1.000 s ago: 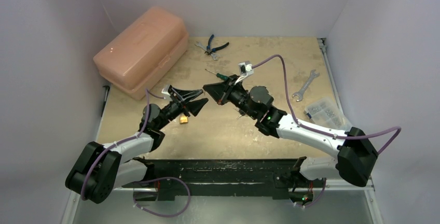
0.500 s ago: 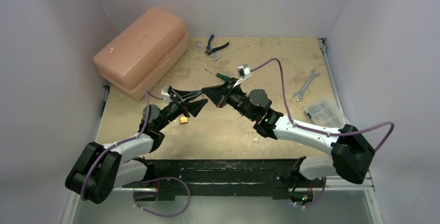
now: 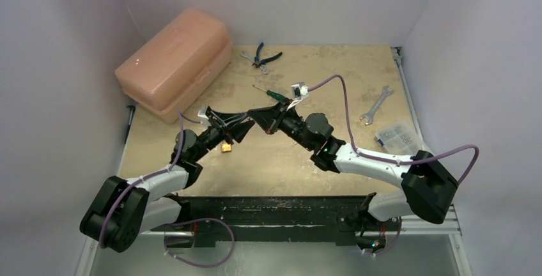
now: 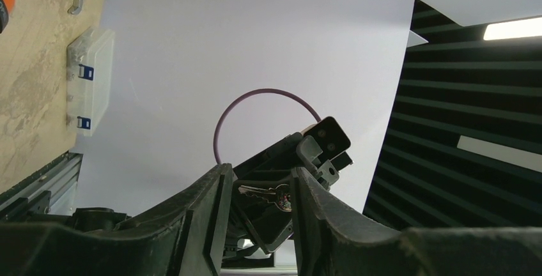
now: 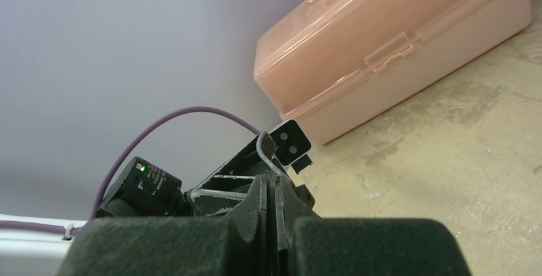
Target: Unlock with the key
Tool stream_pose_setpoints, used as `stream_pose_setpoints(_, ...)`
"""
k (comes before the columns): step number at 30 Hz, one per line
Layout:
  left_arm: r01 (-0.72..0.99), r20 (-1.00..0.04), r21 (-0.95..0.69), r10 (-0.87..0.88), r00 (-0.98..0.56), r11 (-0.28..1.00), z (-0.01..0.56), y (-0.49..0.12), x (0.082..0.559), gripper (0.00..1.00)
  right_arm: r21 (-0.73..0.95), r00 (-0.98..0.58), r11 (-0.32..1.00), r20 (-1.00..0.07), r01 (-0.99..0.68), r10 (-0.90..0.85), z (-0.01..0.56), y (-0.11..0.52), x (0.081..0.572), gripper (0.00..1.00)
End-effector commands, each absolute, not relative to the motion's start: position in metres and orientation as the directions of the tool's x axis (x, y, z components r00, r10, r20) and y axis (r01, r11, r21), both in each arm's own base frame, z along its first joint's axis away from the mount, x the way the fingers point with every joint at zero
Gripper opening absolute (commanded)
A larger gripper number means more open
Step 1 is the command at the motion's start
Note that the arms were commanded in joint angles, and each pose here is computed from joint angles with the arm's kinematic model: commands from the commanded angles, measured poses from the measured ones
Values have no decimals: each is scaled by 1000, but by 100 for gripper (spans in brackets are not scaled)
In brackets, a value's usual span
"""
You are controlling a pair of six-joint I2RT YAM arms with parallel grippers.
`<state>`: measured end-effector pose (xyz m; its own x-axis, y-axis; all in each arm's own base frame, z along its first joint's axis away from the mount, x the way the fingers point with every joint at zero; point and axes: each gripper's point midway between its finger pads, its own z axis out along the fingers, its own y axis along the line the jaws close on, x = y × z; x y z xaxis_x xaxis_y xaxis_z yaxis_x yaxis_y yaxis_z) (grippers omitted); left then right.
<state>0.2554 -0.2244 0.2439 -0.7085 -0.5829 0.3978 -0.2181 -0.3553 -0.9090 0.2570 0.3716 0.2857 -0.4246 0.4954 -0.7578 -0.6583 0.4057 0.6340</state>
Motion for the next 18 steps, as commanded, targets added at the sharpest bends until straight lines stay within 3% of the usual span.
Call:
stream_pose_setpoints(1, -215, 475, -846, -505, -721, -488, 277, -216, 247, 40, 632, -421, 370, -751, -681, 508, 289, 372, 249, 0)
stream_pose_setpoints(18, -209, 471, -853, -532, -704, -479, 273, -213, 249, 19, 635, -421, 374, -750, -676, 510, 283, 365, 245, 0)
